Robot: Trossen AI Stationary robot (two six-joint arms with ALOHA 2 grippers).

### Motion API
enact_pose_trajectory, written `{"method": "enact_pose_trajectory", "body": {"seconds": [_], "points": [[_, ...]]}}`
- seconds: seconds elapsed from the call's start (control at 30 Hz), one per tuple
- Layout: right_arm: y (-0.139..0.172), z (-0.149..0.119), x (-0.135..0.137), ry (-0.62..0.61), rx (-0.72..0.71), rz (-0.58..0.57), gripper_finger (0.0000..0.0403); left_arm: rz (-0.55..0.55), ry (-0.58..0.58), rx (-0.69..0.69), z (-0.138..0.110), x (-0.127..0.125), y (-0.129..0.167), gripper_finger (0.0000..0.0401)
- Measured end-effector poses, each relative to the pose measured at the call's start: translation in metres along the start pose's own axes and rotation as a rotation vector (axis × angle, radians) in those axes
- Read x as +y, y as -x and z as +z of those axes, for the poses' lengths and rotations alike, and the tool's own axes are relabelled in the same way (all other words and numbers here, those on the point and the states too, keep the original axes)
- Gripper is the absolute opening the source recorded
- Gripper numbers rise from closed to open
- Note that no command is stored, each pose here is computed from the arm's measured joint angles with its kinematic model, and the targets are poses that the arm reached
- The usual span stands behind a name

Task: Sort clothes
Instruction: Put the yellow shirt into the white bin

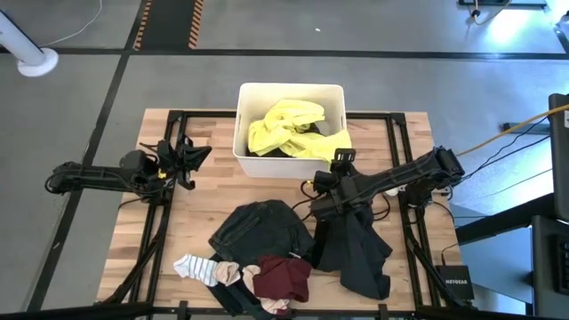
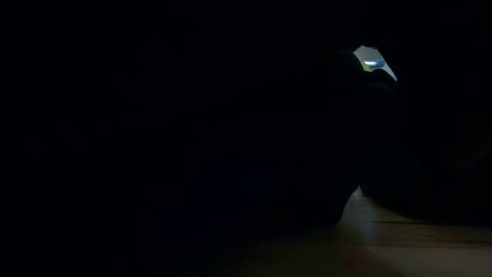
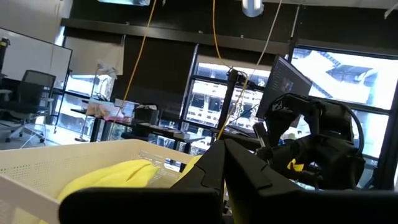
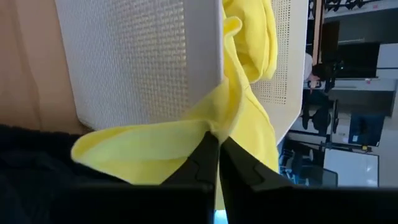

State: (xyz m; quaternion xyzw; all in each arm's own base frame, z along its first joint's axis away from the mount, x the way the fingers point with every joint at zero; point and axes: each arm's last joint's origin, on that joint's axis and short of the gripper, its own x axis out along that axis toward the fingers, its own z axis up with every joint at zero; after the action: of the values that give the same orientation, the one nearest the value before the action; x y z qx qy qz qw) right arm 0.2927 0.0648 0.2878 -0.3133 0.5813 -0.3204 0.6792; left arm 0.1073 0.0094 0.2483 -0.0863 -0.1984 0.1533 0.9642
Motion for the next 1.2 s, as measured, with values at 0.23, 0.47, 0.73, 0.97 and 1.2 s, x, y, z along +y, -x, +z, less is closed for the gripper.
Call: {"method": "enact_pose_trajectory", "body": {"seconds": [0.23,0.47,0.73,0.97,1.2], "points": [[0.021,0.012,-0.026,-0.062,-0.082,0.008,0.0023,0.0,0.0,0.0,0.0,0.0,0.0,0.0004],[0.05,0.023,-0.075,-0.13,-0.22,-0.11,0.0016,0.0,0.0,0.0,0.0,0.0,0.0,0.0004],[0.022,0.043,-0.127,-0.262,-0.219,-0.114,0.0025,0.0,0.0,0.0,0.0,0.0,0.0,0.0004],[-0.038,0.051,-0.157,-0.428,-0.205,0.214,0.0025,0.0,0.0,0.001,0.0,0.0,0.0,0.0004],[-0.064,0.049,-0.173,-0.495,-0.209,0.399,0.0031,0.0,0.0,0.001,0.0,0.0,0.0,0.0004]]}}
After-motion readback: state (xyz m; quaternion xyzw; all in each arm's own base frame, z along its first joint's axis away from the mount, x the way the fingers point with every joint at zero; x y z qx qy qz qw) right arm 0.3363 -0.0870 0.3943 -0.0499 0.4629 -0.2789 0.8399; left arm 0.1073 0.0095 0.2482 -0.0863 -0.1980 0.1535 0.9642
